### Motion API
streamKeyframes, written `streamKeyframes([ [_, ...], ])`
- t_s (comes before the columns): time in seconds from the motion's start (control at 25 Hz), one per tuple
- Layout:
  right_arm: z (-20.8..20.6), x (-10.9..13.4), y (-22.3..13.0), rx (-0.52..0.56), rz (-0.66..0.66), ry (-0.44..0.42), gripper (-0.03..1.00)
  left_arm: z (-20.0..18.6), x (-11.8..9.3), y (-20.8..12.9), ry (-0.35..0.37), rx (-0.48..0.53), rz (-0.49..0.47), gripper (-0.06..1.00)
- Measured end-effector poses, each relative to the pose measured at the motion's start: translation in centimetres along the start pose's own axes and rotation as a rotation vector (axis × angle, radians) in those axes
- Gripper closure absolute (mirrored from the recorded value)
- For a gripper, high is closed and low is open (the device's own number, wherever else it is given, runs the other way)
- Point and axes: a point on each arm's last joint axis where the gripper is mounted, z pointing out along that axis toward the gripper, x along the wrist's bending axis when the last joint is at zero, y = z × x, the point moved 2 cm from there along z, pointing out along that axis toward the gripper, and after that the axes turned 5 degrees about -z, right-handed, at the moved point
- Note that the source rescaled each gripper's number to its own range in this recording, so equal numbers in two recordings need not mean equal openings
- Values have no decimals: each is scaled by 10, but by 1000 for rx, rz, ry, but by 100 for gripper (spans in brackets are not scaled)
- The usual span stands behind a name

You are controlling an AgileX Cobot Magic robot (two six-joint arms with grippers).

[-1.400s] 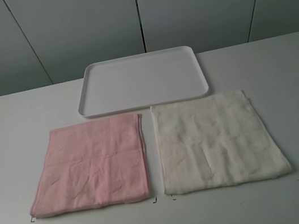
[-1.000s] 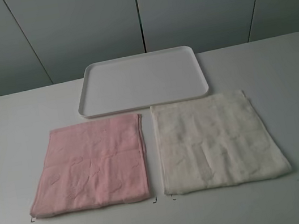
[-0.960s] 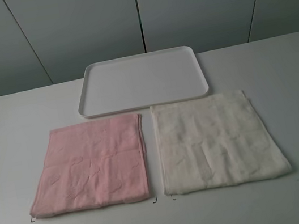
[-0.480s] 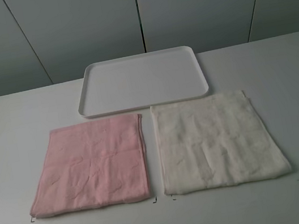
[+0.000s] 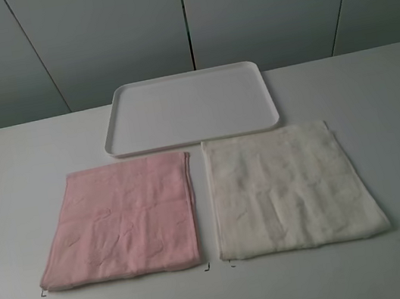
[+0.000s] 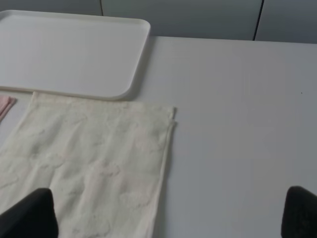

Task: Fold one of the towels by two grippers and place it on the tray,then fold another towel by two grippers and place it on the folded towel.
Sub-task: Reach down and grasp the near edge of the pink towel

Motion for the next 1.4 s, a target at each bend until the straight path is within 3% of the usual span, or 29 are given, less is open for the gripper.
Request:
streamKeyframes([
  [0.72,0,0,0,0,4,0,-2,0,1,0,6,-1,1,-6],
  [1.0,-5,0,2,46,3,9,-3,-7,-1,12,3,-31,27,-6],
  [1.16,1,-2,21,119,10,24,-3,-2,-5,32,10,11,73,-6],
  [1.4,30,2,60,202,-56,150,-3,27,-12,70,10,177,223,-6],
])
